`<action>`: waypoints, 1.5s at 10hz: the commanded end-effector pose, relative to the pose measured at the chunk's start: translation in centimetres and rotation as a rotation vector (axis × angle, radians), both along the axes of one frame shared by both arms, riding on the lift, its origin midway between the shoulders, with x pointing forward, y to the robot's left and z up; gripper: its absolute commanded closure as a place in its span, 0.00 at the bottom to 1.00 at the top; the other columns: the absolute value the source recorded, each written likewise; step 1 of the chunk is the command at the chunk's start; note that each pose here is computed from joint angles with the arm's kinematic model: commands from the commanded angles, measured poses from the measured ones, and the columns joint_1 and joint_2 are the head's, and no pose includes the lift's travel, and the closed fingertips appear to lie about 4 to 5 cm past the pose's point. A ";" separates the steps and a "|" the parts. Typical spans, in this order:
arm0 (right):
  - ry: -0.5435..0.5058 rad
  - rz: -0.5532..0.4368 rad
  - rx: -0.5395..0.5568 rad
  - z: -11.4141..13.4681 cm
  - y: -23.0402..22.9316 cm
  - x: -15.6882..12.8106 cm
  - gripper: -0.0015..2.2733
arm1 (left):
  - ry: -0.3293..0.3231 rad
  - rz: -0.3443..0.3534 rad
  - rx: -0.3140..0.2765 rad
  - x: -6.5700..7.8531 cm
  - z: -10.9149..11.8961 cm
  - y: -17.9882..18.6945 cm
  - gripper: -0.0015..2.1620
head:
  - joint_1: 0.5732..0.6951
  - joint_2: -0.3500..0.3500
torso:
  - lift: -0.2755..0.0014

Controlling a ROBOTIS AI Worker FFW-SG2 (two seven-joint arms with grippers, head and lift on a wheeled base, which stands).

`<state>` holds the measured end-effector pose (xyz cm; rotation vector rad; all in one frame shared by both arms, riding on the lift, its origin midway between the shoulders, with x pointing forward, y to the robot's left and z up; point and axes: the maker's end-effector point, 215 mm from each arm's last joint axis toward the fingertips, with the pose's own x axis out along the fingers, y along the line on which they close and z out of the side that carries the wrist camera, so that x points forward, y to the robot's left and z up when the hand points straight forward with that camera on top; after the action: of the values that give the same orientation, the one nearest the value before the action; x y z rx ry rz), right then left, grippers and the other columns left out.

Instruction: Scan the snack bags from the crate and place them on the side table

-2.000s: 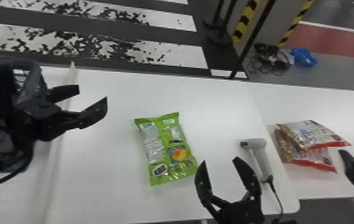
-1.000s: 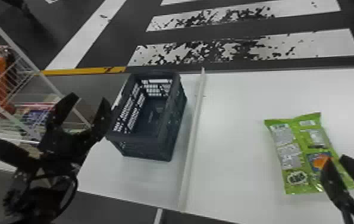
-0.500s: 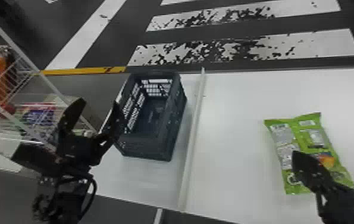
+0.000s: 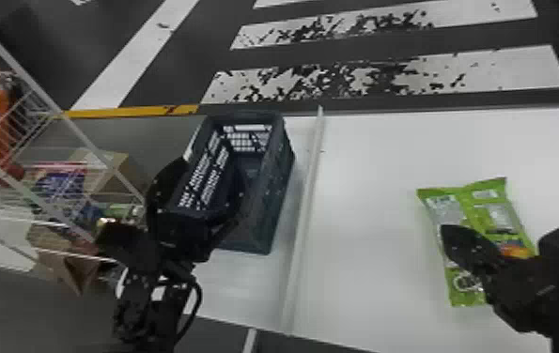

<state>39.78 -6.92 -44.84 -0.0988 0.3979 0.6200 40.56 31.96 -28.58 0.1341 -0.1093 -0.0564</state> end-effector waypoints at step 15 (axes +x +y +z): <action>0.110 0.086 -0.249 -7.5 -2.1 8.4 0.99 | 0.074 -0.019 -0.031 -0.1 -3.9 -0.9 0.03 | 1.00 0.91 | 0.66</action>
<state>48.09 -8.74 -52.45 -0.3176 0.5822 0.6597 40.45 31.06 -32.30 0.1036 -0.0400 -0.0812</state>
